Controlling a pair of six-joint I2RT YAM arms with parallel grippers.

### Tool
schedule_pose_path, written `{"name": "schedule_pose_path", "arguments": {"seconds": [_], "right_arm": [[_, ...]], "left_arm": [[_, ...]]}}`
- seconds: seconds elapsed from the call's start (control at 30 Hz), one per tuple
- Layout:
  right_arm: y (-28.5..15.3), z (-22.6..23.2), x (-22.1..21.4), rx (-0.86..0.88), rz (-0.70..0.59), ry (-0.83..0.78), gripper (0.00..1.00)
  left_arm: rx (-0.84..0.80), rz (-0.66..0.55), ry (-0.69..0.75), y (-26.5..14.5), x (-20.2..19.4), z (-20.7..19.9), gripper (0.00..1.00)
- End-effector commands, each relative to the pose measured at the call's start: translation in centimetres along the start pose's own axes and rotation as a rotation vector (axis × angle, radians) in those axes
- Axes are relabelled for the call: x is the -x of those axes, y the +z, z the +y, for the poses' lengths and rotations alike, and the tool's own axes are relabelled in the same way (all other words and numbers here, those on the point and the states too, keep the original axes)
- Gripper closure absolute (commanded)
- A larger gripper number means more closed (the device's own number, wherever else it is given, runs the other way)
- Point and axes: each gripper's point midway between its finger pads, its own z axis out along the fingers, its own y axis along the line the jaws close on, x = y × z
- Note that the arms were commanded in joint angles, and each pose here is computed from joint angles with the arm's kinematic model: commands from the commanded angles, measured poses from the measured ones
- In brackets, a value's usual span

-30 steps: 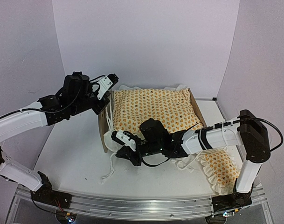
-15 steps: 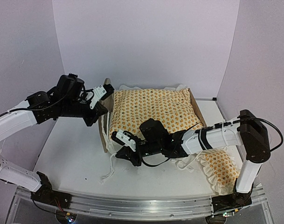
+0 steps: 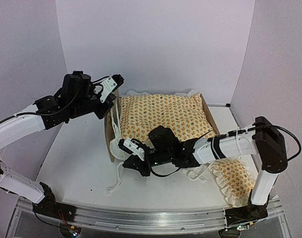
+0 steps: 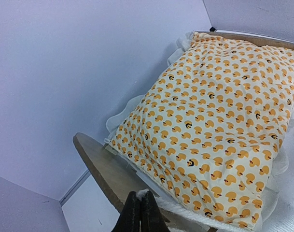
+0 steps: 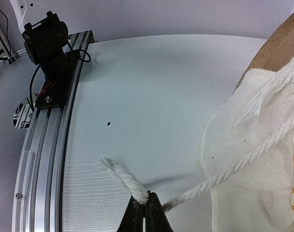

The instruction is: Set up the pet bed

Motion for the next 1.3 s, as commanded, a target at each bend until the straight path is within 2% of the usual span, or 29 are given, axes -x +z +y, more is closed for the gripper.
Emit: {"name": "schedule_pose_path", "arguments": {"seconds": [0.0, 0.1, 0.13, 0.23, 0.33, 0.37, 0.4, 0.47, 0.57, 0.7, 0.8, 0.97, 1.03, 1.13, 1.2, 1.27], "right_arm": [[-0.8, 0.3, 2.9, 0.006, -0.074, -0.02, 1.0], [-0.6, 0.4, 2.9, 0.013, -0.073, -0.021, 1.0], [-0.5, 0.3, 2.8, 0.014, -0.071, -0.019, 1.0], [-0.4, 0.3, 2.9, 0.017, -0.071, -0.016, 1.0], [-0.5, -0.6, 3.0, -0.032, -0.07, 0.02, 0.97], [-0.7, -1.1, 3.3, -0.065, -0.075, 0.038, 0.81], [-1.1, -1.4, 3.7, -0.08, -0.084, 0.066, 0.73], [-2.4, -1.7, 4.9, -0.07, -0.119, 0.147, 0.62], [-4.4, -2.1, 6.6, -0.082, -0.167, 0.208, 0.41], [-5.2, -3.7, 9.0, -0.112, -0.226, 0.175, 0.29], [-4.5, -4.9, 11.6, -0.107, -0.279, 0.171, 0.27], [-3.2, -6.0, 13.5, -0.111, -0.339, 0.211, 0.31], [-3.3, -5.4, 14.3, -0.072, -0.37, 0.192, 0.38], [-2.9, -5.0, 14.7, -0.028, -0.384, 0.193, 0.71], [-3.0, -5.0, 14.7, -0.011, -0.393, 0.205, 0.98], [-3.8, -4.9, 15.0, 0.0, -0.419, 0.23, 1.0]], "left_arm": [[-0.026, -0.185, 0.034, -2.2, 4.8, 0.9, 0.99], [-0.187, -0.151, 0.056, -2.9, 3.7, -1.8, 0.95], [-0.238, -0.113, 0.054, -2.7, 3.0, -2.8, 0.98], [-0.382, 0.009, -0.011, -2.7, 0.6, -5.5, 1.0], [-0.451, 0.047, -0.079, -3.2, -1.4, -7.3, 1.0], [-0.465, 0.042, -0.103, -3.4, -1.6, -7.7, 1.0], [-0.476, 0.041, -0.117, -3.6, -1.9, -8.0, 1.0], [-0.475, 0.036, -0.144, -4.0, -1.9, -8.0, 1.0], [-0.495, 0.0, -0.176, -4.7, -1.2, -8.1, 1.0], [-0.524, -0.037, -0.201, -5.6, -0.4, -8.2, 1.0], [-0.525, -0.03, -0.214, -5.6, -0.7, -8.3, 1.0], [-0.529, -0.047, -0.227, -6.5, -0.5, -8.2, 1.0], [-0.53, -0.058, -0.228, -6.8, -0.3, -8.1, 1.0], [-0.534, -0.067, -0.23, -7.1, -0.1, -8.0, 1.0], [-0.508, -0.051, -0.254, -6.9, -0.5, -7.7, 0.97], [-0.432, -0.008, -0.318, -6.3, -1.5, -6.8, 0.82]]}}
